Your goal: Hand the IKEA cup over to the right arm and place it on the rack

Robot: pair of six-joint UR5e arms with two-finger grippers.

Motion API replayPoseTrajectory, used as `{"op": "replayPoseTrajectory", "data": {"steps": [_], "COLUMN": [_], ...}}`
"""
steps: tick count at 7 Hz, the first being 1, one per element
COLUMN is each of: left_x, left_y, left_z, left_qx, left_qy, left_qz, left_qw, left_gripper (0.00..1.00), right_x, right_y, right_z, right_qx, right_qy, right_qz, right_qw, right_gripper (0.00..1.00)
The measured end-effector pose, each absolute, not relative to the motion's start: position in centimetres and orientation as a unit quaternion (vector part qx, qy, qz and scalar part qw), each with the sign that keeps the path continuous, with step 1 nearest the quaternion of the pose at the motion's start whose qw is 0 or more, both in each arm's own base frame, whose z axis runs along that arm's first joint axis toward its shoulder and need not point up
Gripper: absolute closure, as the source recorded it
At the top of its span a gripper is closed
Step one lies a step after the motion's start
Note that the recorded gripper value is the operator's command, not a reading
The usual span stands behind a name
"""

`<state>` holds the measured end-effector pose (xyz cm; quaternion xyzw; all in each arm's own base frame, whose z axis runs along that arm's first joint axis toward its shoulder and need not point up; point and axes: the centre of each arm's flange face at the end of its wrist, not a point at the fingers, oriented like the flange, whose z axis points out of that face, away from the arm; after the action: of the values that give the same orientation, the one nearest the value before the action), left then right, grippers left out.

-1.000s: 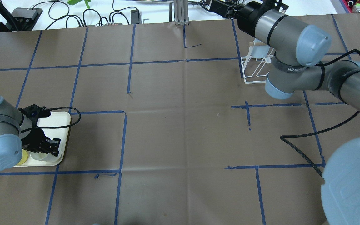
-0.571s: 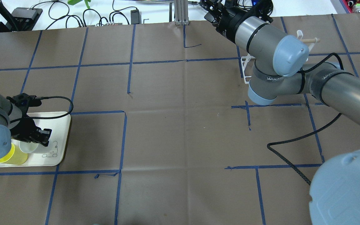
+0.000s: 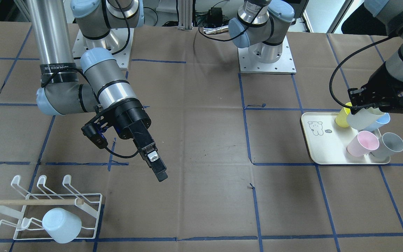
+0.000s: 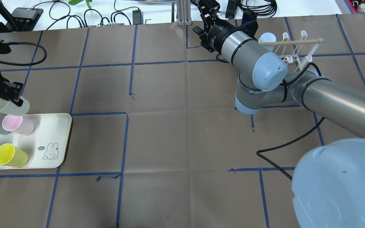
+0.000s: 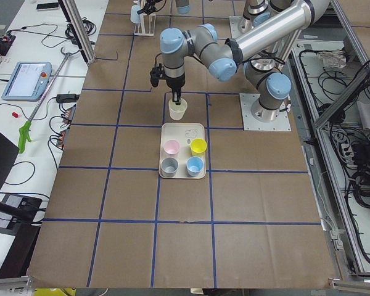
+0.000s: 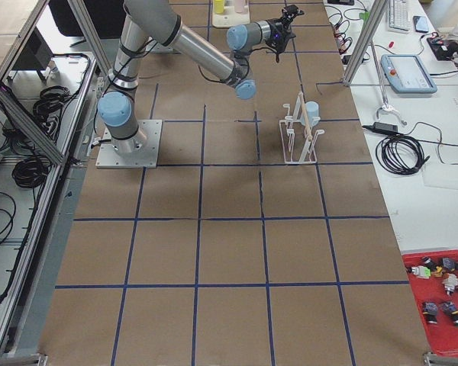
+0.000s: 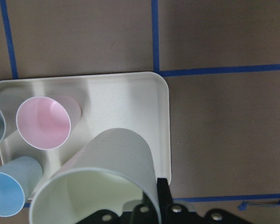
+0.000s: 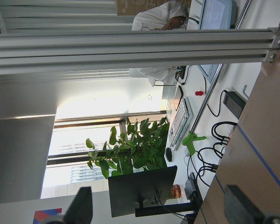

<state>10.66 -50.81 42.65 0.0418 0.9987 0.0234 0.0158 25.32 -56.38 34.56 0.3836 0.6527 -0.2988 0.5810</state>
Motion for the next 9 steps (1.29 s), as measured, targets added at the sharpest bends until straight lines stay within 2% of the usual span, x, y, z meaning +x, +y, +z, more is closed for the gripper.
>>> {"op": "replayPoseTrajectory", "data": {"steps": [2, 5, 9], "left_x": [8.4, 5.2, -2.2], "left_y": [-53.8, -57.5, -57.1], "left_z": [44.4, 43.2, 39.1], "left_qx": [0.071, 0.131, 0.252], "left_qy": [0.997, 0.976, 0.884], "left_qz": [-0.004, -0.140, -0.344], "left_qw": [-0.004, -0.104, -0.192], "left_gripper": [1.00, 1.00, 1.00], "right_x": [25.5, 25.8, 26.0], "right_y": [-56.3, -56.2, -56.7], "right_z": [34.0, 33.9, 33.4], "right_qx": [0.391, 0.392, 0.410], "right_qy": [0.651, 0.653, 0.670], "right_qz": [-0.291, -0.288, -0.260], "right_qw": [0.582, 0.581, 0.562], "right_gripper": [0.00, 0.00, 0.00]}}
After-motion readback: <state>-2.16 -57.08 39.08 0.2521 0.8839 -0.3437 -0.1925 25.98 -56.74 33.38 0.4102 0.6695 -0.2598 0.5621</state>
